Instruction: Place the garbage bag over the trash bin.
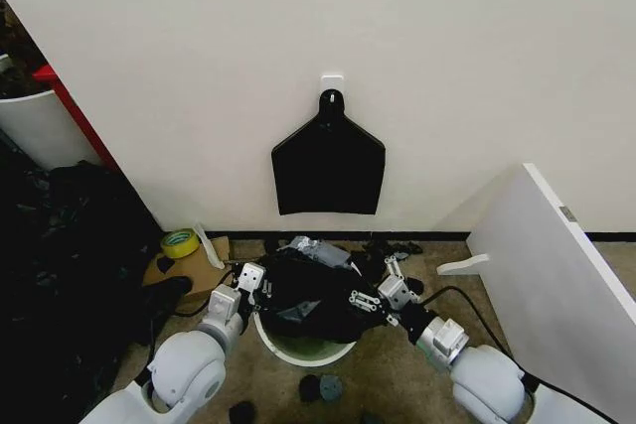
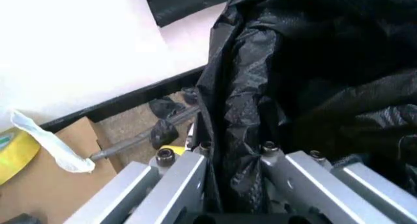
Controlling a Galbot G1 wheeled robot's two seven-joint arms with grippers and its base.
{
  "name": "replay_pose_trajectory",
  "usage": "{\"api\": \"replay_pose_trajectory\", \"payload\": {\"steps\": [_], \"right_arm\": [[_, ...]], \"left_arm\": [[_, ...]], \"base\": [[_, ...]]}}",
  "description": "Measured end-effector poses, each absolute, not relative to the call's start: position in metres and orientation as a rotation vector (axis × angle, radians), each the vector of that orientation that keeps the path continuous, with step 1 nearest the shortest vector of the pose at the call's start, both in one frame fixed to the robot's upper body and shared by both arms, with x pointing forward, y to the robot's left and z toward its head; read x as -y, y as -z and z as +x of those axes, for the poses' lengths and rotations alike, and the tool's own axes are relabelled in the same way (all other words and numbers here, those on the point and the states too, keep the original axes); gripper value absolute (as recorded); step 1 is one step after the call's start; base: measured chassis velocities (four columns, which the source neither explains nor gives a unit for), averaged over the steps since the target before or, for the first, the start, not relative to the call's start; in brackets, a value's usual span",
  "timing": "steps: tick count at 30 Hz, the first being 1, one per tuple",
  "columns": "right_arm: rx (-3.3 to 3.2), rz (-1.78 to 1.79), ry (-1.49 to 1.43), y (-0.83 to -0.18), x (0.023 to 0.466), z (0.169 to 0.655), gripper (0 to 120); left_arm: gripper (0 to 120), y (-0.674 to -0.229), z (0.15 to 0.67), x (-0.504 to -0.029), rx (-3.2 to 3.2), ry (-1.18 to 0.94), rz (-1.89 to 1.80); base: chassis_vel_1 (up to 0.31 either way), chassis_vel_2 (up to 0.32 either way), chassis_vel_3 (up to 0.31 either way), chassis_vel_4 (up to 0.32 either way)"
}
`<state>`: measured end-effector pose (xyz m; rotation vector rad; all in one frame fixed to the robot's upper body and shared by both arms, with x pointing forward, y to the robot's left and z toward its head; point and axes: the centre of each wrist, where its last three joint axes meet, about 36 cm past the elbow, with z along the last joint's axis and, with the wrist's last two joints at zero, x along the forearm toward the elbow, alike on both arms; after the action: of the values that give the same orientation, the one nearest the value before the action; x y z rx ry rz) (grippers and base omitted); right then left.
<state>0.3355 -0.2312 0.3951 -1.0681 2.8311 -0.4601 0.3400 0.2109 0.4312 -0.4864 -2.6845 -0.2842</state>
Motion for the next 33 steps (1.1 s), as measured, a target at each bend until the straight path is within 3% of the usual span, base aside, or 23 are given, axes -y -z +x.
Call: {"api": "replay_pose_trajectory", "payload": {"steps": [15,31,32,33], "right_arm": [[-2.765,-1.132,0.572,-0.392,0.236,0.345,0],[-2.741,-1.136,0.608,-0.391,0.238,0.347,0],[-2.74,-1.136,0.608,-0.391,0.238,0.347,1],[-2.739,-1.136,0.608,-0.392,0.238,0.346,9]], "left_arm": [[1,-0.433,0.339,-0.209,2.681,0.279,-0.492],[1,-0.435,0.335,-0.209,2.682,0.274,-0.495],[1,-0.435,0.335,-0.209,2.682,0.274,-0.495],[1,-0.435,0.334,-0.209,2.682,0.275,-0.495]], "base": [[0.0,0.0,0.0,0.0],[0.0,0.0,0.0,0.0],[0.0,0.0,0.0,0.0],[0.0,0.0,0.0,0.0]]}}
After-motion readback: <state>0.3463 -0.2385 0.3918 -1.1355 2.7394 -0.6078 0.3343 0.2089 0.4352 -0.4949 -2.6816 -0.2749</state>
